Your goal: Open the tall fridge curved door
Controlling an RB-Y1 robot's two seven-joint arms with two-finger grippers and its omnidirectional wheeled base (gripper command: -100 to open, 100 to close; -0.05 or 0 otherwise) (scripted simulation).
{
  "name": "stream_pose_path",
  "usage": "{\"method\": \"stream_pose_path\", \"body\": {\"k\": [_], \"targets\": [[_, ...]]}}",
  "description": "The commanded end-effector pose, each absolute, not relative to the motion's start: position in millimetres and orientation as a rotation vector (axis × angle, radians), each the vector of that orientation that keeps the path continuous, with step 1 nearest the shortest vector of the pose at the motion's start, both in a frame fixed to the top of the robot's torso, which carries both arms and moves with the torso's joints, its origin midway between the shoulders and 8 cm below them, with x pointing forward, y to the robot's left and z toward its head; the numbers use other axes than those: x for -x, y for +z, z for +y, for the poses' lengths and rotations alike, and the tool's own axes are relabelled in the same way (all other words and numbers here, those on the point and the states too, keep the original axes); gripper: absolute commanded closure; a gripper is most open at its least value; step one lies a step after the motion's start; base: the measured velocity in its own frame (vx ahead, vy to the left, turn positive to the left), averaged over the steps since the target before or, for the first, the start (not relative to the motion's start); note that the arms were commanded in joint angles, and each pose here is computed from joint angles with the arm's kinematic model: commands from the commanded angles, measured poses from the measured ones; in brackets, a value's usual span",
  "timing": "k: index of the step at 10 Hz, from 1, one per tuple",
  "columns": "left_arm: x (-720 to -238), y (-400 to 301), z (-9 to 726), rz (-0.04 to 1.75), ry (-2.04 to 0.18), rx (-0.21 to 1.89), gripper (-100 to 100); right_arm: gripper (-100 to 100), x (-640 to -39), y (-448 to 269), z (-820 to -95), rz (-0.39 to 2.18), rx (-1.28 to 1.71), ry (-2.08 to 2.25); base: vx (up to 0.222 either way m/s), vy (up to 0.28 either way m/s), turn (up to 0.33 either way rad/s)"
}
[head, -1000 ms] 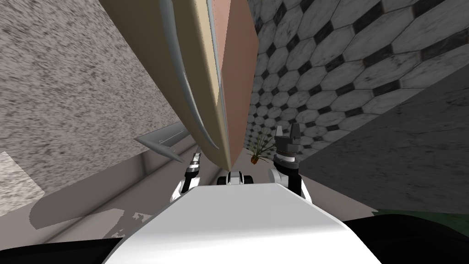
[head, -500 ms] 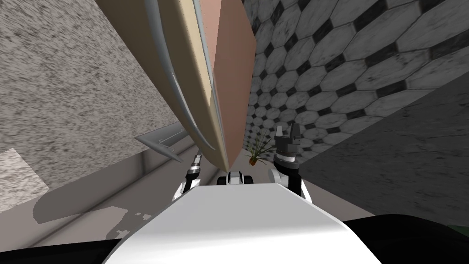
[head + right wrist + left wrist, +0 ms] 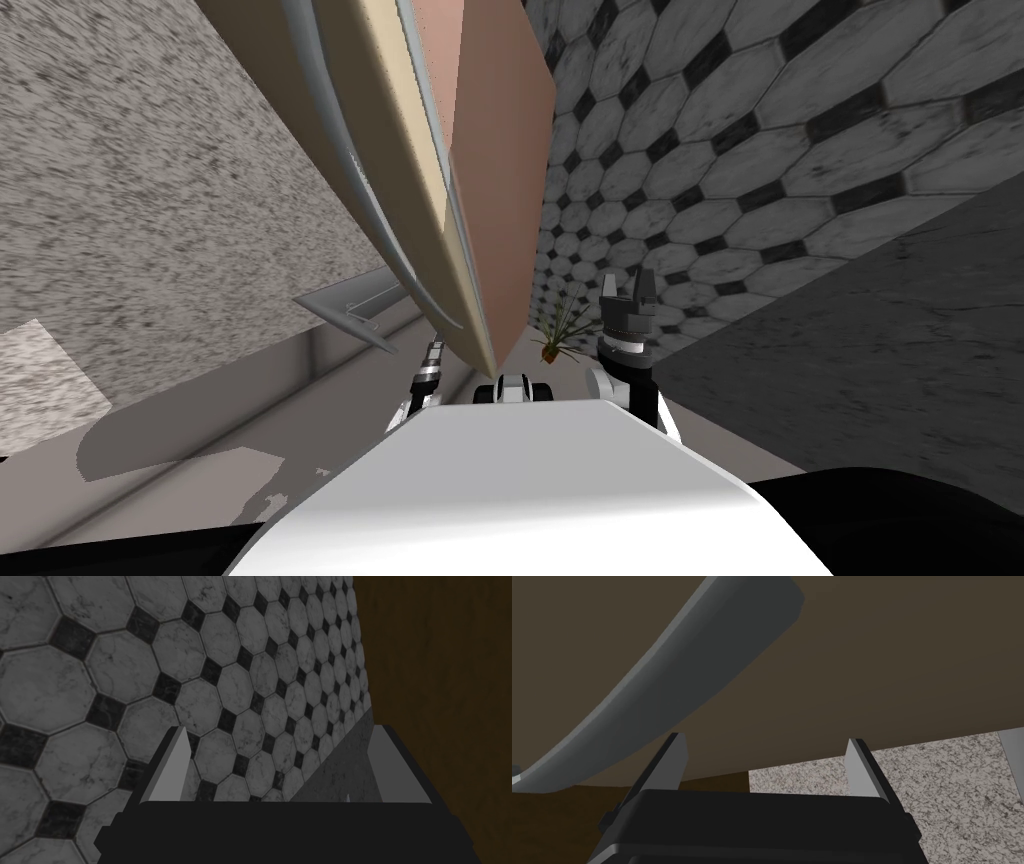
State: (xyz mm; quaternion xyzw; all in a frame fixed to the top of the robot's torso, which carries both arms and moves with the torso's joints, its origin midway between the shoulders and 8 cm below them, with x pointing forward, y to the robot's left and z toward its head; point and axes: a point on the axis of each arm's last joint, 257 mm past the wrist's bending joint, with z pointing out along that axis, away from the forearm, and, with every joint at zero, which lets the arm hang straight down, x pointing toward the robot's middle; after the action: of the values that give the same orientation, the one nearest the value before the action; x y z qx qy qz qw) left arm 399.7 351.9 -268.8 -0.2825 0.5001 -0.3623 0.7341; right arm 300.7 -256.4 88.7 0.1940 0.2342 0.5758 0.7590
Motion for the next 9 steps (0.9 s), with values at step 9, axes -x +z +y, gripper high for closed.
{"method": "stream_pose_path", "body": {"k": [9], "targets": [[-419,-296,311,1.075,-0.823,0.762,-100,0,-301,89,-256,0.510,-0.422,1.254,0.013,-0.044,0.018]]}}
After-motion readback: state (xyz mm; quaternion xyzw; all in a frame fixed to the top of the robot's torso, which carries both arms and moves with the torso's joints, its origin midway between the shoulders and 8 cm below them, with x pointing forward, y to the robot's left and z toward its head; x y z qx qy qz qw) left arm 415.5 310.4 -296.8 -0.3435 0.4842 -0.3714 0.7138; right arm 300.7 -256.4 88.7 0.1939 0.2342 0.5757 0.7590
